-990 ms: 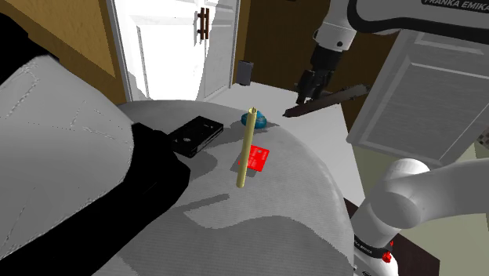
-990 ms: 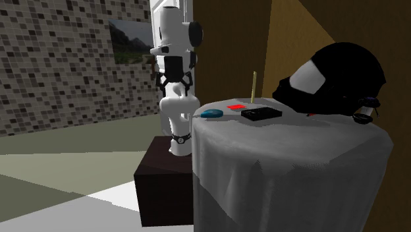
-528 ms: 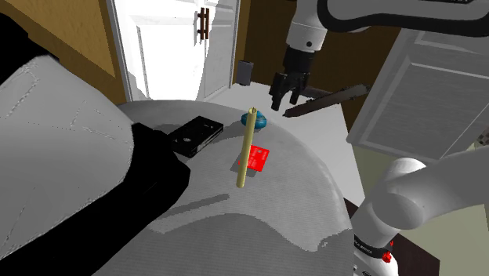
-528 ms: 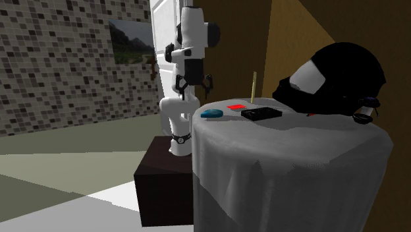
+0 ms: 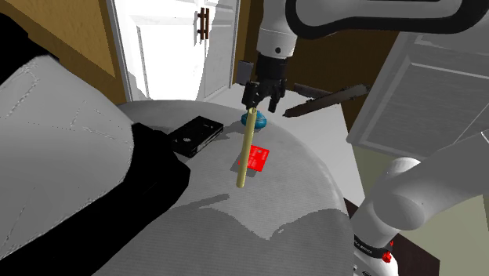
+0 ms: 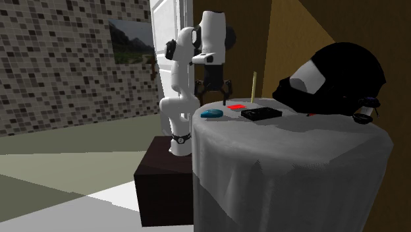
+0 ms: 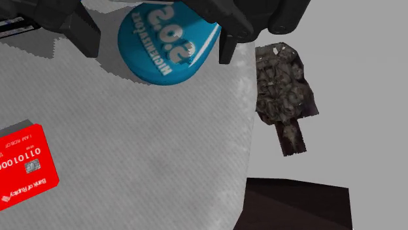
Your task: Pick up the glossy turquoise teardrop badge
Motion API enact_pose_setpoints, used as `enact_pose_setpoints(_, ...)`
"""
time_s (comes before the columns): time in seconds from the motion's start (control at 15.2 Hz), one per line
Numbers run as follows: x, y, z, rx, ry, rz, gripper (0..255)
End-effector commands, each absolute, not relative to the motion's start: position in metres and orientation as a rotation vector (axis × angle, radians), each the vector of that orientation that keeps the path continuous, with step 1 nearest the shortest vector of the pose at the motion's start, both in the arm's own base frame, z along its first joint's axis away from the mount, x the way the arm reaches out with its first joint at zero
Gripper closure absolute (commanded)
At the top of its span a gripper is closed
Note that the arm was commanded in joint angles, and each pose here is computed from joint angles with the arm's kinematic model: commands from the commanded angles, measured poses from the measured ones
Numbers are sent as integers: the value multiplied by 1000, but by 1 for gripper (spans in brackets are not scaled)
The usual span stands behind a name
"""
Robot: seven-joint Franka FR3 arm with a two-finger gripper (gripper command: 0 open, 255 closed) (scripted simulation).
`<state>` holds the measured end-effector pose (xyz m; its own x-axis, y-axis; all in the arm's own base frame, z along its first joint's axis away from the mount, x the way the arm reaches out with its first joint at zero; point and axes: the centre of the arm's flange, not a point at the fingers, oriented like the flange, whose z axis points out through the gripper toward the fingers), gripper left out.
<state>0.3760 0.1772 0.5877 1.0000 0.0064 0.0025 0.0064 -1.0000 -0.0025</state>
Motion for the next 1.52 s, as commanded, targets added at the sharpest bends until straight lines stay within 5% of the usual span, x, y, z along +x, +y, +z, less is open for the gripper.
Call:
enact_pose_setpoints(0.0,376,178,578,-3139,-10,-3,0)
enact_pose_setpoints(0.33,376,178,559,-3139,-10,-3,0)
enact_pose_setpoints(0.4,376,178,559,-3139,-10,-3,255)
enact_pose_setpoints(1.45,376,178,596,-3139,-10,-3,255)
